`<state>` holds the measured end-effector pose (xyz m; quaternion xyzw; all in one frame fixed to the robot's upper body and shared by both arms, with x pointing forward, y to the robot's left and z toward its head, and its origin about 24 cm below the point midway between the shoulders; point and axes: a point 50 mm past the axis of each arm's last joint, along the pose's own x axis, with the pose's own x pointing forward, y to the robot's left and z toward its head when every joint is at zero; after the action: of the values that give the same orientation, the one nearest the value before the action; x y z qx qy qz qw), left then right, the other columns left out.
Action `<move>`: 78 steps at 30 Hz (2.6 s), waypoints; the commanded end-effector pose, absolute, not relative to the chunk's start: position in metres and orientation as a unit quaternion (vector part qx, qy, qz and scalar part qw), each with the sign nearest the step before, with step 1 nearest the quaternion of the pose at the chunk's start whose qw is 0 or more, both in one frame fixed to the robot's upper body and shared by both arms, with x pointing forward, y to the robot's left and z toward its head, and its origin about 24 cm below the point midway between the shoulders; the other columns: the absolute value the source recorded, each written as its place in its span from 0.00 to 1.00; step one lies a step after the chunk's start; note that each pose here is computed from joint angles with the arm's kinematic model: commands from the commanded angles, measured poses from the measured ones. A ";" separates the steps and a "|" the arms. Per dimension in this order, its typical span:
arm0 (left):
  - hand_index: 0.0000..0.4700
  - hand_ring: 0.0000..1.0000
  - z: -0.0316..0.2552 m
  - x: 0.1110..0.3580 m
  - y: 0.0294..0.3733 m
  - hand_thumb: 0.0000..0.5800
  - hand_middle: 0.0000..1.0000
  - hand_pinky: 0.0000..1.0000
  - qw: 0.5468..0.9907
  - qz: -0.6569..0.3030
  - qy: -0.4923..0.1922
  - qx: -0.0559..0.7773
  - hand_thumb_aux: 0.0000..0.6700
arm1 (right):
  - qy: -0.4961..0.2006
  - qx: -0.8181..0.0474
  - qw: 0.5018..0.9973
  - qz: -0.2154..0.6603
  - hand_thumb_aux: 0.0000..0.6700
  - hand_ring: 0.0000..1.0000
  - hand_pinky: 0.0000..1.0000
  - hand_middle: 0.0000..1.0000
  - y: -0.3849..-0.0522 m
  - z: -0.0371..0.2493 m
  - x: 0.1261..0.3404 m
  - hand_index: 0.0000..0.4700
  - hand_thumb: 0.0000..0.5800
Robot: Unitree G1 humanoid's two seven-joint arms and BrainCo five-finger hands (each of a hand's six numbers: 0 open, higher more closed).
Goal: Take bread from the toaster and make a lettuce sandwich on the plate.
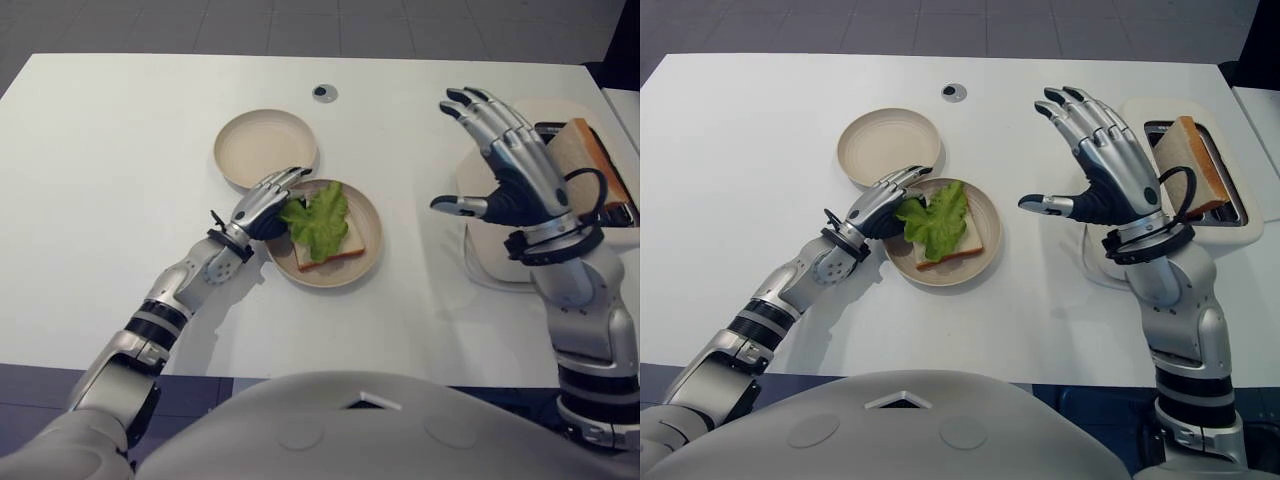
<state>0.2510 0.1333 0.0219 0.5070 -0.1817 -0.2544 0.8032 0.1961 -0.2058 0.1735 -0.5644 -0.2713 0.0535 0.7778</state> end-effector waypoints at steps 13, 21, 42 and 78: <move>0.00 0.00 0.045 0.242 0.157 0.00 0.00 0.00 0.776 -0.229 -0.183 0.559 0.00 | -0.029 -0.607 0.785 -0.119 0.00 0.00 0.00 0.00 -0.316 0.151 0.133 0.00 0.00; 0.00 0.00 0.066 0.243 0.160 0.00 0.00 0.00 0.812 -0.162 -0.224 0.514 0.00 | -0.032 -0.606 0.788 -0.107 0.75 0.13 0.13 0.13 -0.310 0.136 0.158 0.75 0.94; 0.00 0.00 0.069 0.240 0.171 0.00 0.00 0.00 0.842 -0.110 -0.218 0.481 0.00 | -0.131 -0.568 0.788 -0.195 1.00 1.00 1.00 1.00 -0.318 0.176 0.161 1.00 1.00; 0.00 0.00 0.072 0.256 0.166 0.00 0.00 0.00 0.859 -0.071 -0.270 0.429 0.00 | -0.053 -0.128 0.978 0.154 1.00 1.00 1.00 1.00 -0.140 0.057 0.263 1.00 1.00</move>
<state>0.2561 0.1659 0.0718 0.4397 -0.2631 -0.0694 0.8560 0.2560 -0.1456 0.0590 -0.1257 -0.0510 0.1482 0.9796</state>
